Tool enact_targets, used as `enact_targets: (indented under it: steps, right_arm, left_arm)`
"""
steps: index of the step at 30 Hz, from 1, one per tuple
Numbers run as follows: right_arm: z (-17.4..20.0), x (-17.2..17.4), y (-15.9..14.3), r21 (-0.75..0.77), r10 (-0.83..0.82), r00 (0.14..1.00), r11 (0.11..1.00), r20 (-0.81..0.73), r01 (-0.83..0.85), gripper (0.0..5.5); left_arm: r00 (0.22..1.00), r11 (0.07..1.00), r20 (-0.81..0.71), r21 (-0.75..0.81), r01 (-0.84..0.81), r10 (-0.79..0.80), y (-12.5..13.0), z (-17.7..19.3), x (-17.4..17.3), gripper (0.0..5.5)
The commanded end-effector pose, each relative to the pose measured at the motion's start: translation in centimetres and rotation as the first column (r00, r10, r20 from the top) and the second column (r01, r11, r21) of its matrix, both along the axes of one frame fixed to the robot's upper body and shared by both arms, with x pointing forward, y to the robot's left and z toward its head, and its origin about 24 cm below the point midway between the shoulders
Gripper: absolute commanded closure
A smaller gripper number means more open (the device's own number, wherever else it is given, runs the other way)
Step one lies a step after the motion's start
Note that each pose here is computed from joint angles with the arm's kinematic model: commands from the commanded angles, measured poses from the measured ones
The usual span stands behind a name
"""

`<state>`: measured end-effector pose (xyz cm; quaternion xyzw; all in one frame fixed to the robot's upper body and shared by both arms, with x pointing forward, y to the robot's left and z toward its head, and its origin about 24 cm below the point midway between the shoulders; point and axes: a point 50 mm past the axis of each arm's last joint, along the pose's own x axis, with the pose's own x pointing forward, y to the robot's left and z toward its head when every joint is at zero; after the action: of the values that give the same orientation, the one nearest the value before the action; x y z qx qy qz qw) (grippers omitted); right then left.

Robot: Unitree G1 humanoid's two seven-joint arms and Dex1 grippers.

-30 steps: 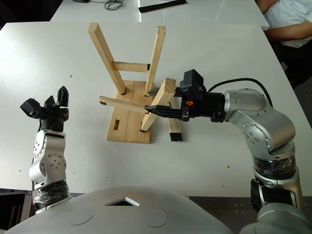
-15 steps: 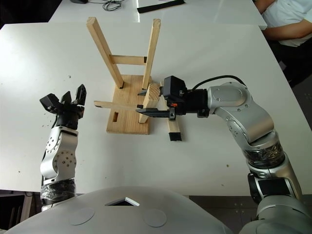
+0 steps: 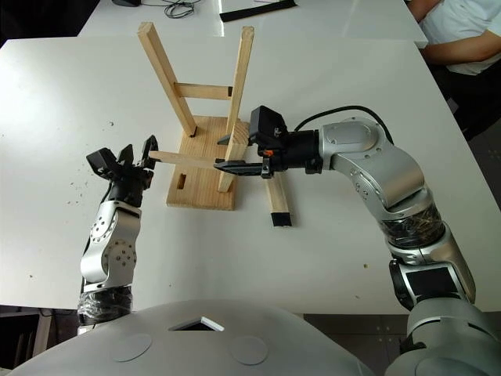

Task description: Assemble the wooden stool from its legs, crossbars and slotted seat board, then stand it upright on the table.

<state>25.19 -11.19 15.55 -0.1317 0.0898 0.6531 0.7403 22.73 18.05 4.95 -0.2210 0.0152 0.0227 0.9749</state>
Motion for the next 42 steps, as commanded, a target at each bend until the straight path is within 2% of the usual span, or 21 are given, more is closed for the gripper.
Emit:
enact_targets:
  steps: [1,3,6,8,11,17,22,25,28,34,42]
  right_arm:
    - [-2.9,0.6,-1.0,-0.055,-0.105,0.984,0.994,-0.147,0.098,3.09]
    - [-0.9,1.3,-1.1,0.055,-0.114,0.983,0.991,-0.147,0.123,2.87]
    - [0.9,1.4,-1.7,0.119,-0.136,0.983,0.981,-0.124,0.151,2.39]
    - [1.9,1.2,-2.5,0.138,-0.156,0.981,0.975,-0.118,0.172,2.07]
    - [2.6,0.4,-4.1,0.124,-0.175,0.978,0.974,-0.115,0.188,2.07]
    - [-1.1,-1.2,-7.3,-0.144,-0.299,0.945,0.949,-0.132,0.280,2.07]
    - [-3.9,-2.2,-7.0,-0.236,-0.413,0.888,0.901,-0.203,0.365,2.07]
    - [-5.6,-2.7,-6.2,-0.246,-0.543,0.803,0.836,-0.245,0.490,2.07]
    - [-7.0,-3.0,-5.7,-0.273,-0.679,0.692,0.733,-0.246,0.623,2.07]
    - [-8.3,-3.4,-4.8,-0.312,-0.800,0.560,0.600,-0.216,0.736,2.07]
    - [-9.0,-4.3,-4.3,-0.383,-0.795,0.559,0.605,-0.238,0.698,2.07]
  left_arm:
    - [1.000,1.000,0.005,0.014,-0.007,0.007,0.2,0.1,0.4,1.83]
    - [1.000,1.000,-0.001,0.019,-0.015,0.015,0.4,-0.1,0.3,1.83]
    - [1.000,0.999,-0.009,0.028,-0.030,0.030,0.8,-0.3,0.3,1.83]
    - [0.999,0.998,-0.017,0.038,-0.050,0.051,1.3,-0.4,0.2,1.83]
    - [0.996,0.995,-0.030,0.058,-0.083,0.085,2.4,-0.6,0.0,1.83]
    - [0.979,0.977,-0.058,0.096,-0.191,0.197,5.3,-0.9,-1.5,1.83]
    - [0.963,0.964,-0.100,0.109,-0.241,0.252,5.8,-1.6,-3.1,1.83]
    - [0.962,0.966,-0.114,0.109,-0.236,0.248,5.3,-1.8,-3.3,1.83]
    - [0.963,0.968,-0.127,0.111,-0.226,0.239,5.2,-2.1,-3.2,1.83]
    - [0.966,0.969,-0.124,0.120,-0.215,0.229,5.5,-1.8,-2.4,1.83]
    - [0.941,0.947,-0.115,0.013,-0.319,0.319,6.5,-1.7,-3.0,1.83]
